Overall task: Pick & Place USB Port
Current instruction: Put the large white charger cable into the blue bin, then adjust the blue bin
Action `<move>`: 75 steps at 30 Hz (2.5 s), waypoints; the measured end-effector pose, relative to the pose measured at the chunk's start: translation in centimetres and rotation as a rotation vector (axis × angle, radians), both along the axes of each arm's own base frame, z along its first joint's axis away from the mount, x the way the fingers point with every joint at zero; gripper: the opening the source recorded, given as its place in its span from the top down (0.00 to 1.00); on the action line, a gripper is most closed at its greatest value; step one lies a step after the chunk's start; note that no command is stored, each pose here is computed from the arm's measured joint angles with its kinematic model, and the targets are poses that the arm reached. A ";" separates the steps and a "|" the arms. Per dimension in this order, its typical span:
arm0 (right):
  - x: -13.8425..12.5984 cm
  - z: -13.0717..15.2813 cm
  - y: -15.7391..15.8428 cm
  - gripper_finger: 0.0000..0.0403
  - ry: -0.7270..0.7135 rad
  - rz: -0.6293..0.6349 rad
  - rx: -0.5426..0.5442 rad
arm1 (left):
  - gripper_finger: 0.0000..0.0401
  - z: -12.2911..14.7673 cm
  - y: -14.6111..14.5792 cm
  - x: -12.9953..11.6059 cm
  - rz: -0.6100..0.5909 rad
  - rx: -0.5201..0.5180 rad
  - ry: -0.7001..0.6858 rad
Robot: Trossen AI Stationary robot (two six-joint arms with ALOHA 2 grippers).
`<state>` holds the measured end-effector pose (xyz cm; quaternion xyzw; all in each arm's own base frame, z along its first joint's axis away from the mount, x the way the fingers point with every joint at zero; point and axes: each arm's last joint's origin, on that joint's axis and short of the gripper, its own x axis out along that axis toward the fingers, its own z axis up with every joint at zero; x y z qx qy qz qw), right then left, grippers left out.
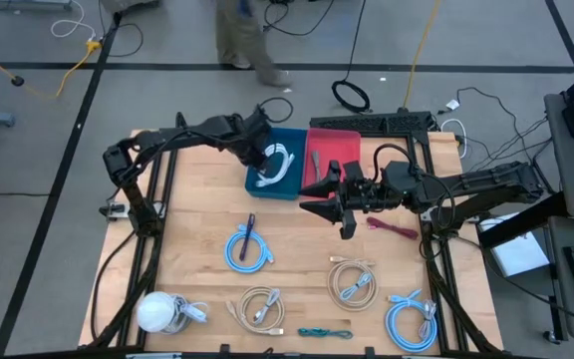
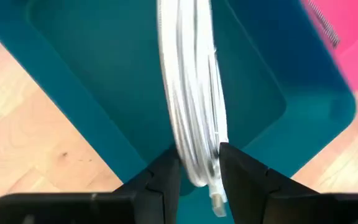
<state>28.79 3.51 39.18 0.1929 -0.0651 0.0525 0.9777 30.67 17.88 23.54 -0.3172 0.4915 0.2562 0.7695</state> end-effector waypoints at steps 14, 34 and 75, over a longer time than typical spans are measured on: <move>0.0 0.0 0.0 0.61 0.002 -0.006 0.003 | 0.96 0.0 0.3 -0.1 -0.006 0.033 0.034; 0.0 -0.1 0.0 0.61 0.016 -0.009 0.003 | 0.96 -3.5 0.7 1.6 -0.089 -0.118 0.003; -6.5 -9.8 -4.4 0.98 1.052 -1.006 0.123 | 0.99 13.0 -5.5 -1.7 -0.299 0.396 -0.155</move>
